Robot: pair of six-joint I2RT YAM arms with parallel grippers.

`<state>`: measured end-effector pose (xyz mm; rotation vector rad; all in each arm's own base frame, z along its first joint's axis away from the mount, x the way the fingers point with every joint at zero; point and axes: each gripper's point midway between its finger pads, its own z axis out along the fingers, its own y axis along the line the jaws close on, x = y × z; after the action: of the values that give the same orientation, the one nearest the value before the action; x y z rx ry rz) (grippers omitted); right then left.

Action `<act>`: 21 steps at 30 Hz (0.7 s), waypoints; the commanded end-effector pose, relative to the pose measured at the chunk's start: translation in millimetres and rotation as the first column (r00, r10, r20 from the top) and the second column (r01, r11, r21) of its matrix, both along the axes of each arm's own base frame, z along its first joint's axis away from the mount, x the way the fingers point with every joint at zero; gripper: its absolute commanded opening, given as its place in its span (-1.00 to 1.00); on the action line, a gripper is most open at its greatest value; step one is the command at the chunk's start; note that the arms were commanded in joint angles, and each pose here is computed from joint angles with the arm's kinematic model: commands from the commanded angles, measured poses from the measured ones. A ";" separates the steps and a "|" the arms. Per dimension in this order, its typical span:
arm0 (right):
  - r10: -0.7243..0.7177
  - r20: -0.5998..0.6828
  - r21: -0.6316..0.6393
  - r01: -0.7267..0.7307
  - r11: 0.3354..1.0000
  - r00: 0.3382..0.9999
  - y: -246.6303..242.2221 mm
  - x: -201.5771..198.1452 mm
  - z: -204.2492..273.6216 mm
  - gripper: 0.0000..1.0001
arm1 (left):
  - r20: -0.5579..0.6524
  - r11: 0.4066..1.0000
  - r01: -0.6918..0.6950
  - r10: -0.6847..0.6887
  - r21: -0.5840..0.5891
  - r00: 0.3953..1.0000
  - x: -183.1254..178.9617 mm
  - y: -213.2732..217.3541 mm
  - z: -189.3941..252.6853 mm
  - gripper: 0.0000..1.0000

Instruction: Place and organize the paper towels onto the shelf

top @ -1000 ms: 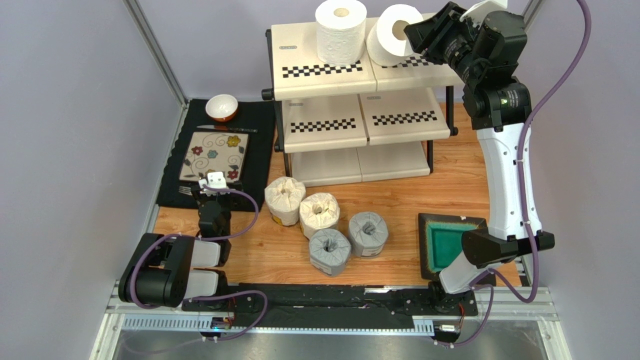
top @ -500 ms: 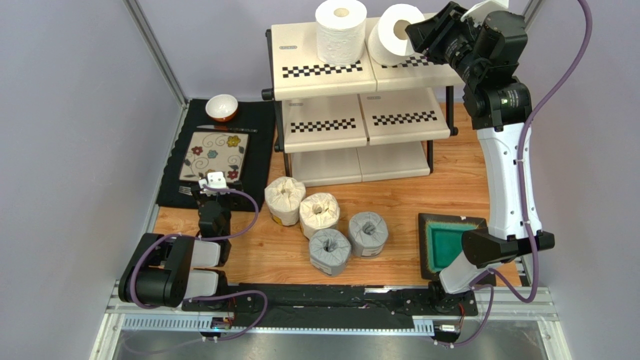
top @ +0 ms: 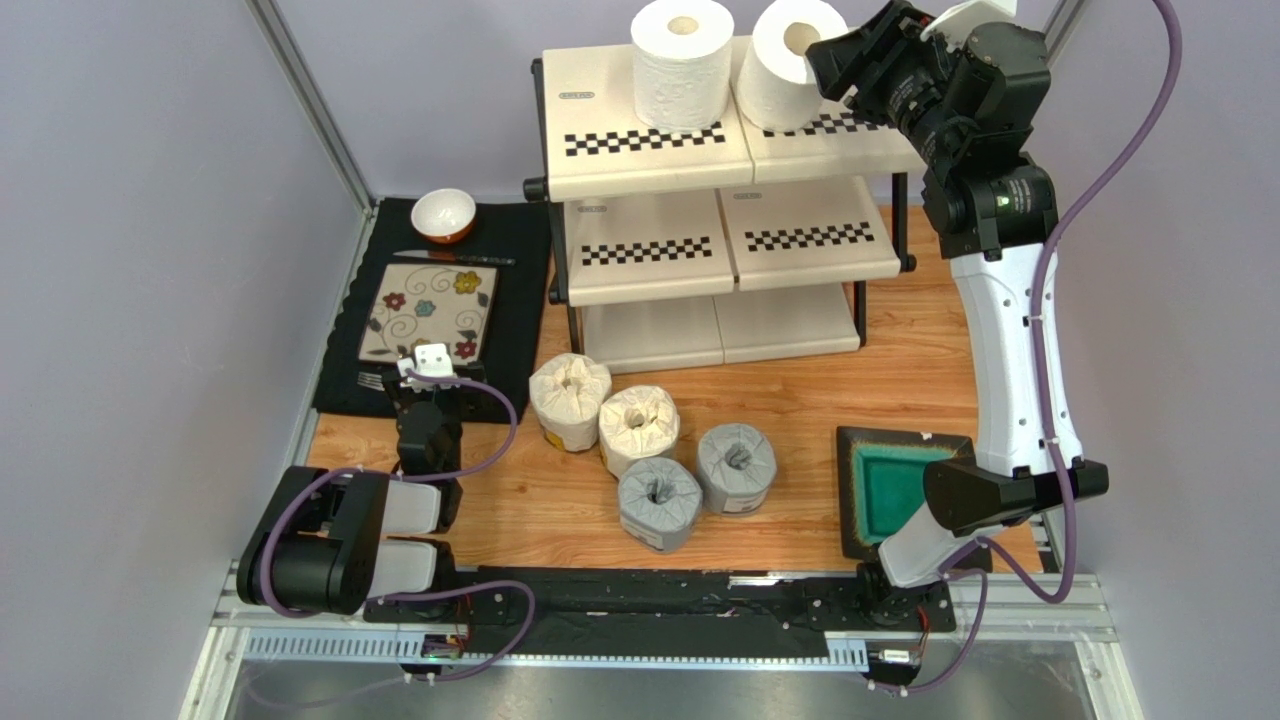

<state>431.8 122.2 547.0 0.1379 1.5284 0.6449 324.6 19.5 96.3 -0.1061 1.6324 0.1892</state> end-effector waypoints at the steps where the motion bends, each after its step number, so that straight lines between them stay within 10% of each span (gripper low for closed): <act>1: -0.015 0.070 0.011 0.014 1.000 0.997 -4.1 -2.6 19.2 0.18 | -0.203 1.000 0.015 -0.010 0.024 0.979 -70.3 5.9 -72.3 0.98; 21: 0.010 0.218 0.041 -0.019 0.999 0.976 -5.7 -63.2 66.9 0.20 | -0.204 1.000 0.015 -0.010 0.024 0.979 -70.0 5.9 -72.6 0.98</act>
<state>428.5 121.7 539.3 0.1390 1.5259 0.6444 324.6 19.4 96.3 -0.1058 1.6324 0.1889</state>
